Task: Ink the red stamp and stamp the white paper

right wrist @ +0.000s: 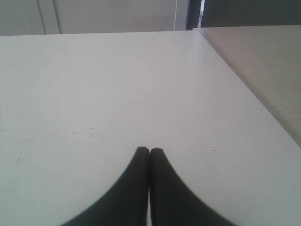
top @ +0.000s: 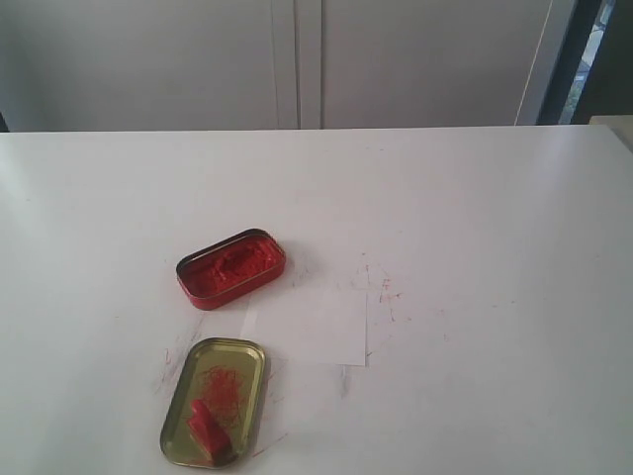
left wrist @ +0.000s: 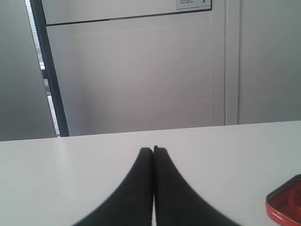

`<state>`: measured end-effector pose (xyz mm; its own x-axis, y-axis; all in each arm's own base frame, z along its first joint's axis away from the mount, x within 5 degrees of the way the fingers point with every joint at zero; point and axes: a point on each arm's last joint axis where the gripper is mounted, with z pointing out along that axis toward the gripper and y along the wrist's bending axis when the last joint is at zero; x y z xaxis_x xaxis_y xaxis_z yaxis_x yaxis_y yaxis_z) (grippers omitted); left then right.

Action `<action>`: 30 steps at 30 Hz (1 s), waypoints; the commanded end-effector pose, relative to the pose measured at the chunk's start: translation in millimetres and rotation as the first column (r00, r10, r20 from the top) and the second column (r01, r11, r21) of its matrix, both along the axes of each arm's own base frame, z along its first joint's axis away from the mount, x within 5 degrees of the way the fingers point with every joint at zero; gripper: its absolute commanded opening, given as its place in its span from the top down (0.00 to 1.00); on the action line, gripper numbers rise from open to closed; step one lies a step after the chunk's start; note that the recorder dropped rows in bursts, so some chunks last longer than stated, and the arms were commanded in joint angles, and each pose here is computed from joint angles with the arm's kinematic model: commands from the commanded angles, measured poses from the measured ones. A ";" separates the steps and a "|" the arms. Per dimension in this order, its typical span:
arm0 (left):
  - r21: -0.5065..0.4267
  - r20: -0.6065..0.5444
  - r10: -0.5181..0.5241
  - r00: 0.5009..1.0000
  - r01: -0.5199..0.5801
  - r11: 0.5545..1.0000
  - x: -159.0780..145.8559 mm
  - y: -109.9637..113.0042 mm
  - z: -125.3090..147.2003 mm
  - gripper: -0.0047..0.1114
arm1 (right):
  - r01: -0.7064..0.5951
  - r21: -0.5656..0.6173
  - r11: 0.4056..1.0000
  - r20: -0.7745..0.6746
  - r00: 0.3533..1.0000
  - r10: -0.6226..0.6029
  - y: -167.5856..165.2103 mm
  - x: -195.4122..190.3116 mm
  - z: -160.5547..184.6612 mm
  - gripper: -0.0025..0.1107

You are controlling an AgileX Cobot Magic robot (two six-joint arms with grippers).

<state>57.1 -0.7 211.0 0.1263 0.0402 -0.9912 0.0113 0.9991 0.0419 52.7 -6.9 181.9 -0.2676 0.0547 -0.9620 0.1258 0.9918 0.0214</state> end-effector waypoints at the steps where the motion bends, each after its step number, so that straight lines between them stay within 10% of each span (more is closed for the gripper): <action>1: -0.008 0.033 0.005 0.999 -0.005 1.000 -0.7 0.5 2.1 0.96 | -0.005 -0.004 1.000 0.013 1.000 0.005 0.2 0.2 -0.3 0.98; 19: 0.030 -0.248 -0.048 0.968 0.057 0.998 -8.7 -4.7 74.4 0.96 | -0.005 -0.004 1.000 0.013 1.000 0.005 0.2 0.2 -0.3 0.98; 30: 0.093 -0.577 -0.063 0.814 0.143 0.985 8.7 -8.0 97.8 0.96 | -0.005 -0.004 1.000 0.013 1.000 0.005 0.2 0.2 -0.3 0.98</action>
<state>61.5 -7.6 306.0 -0.3676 0.1476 -0.9182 0.1388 0.9850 0.1028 52.7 -6.9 181.9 -0.2676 0.0547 -0.9620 0.1258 0.9918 0.0214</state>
